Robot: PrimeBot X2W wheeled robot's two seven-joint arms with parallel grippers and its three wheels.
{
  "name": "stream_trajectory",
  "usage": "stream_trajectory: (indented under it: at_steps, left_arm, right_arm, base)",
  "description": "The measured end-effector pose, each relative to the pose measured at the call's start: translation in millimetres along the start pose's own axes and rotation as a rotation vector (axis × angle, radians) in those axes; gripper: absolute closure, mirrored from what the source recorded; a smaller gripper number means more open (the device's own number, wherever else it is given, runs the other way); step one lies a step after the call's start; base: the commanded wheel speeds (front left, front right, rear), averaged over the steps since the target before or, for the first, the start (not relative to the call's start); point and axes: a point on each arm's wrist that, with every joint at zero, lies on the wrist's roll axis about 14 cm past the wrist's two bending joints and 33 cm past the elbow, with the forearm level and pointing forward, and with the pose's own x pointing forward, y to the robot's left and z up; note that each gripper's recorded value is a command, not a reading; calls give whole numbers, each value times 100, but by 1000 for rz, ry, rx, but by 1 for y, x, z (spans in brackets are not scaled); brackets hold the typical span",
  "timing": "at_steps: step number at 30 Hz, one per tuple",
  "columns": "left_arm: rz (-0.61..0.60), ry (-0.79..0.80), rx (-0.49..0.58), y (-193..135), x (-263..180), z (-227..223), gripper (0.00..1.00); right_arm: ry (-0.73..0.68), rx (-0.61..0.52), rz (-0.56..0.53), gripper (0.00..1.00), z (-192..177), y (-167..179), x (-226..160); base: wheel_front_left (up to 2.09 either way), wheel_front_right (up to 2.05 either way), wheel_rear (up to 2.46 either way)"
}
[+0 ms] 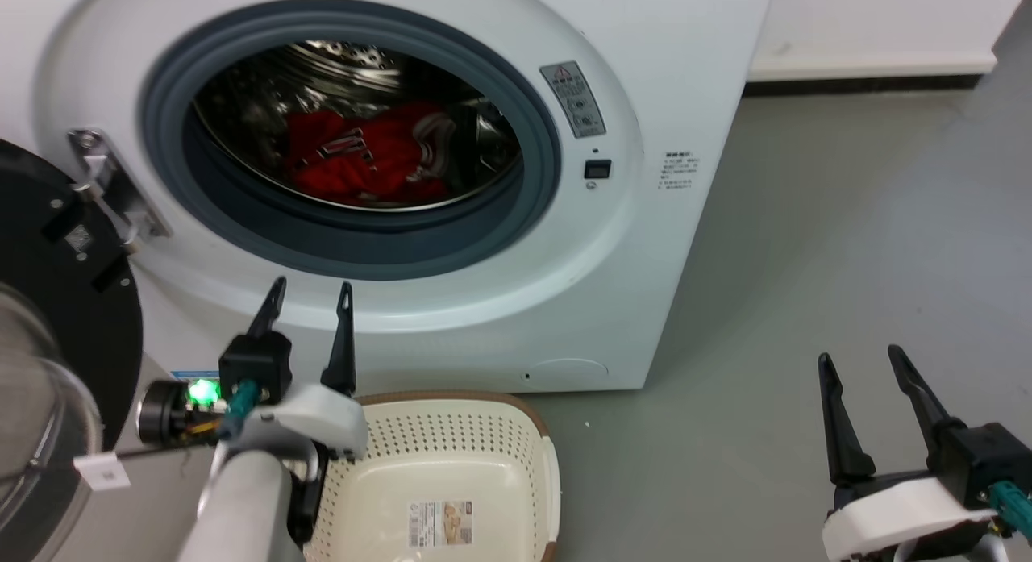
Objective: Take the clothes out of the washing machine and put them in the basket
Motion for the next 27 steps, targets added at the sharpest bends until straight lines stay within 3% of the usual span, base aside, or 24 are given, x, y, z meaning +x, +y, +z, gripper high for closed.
stream_trajectory:
  at_steps: [10,27]
  left_arm:
    - [-54,84,68,1,81,-24,0]
    - [-186,281,279,-9,218,-77,0]
  right_arm:
    - [32,9,-41,0,-16,-14,21]
    - [148,75,-120,0,-82,-38,42]
  base:
    - [0,0,0]
    - [0,0,0]
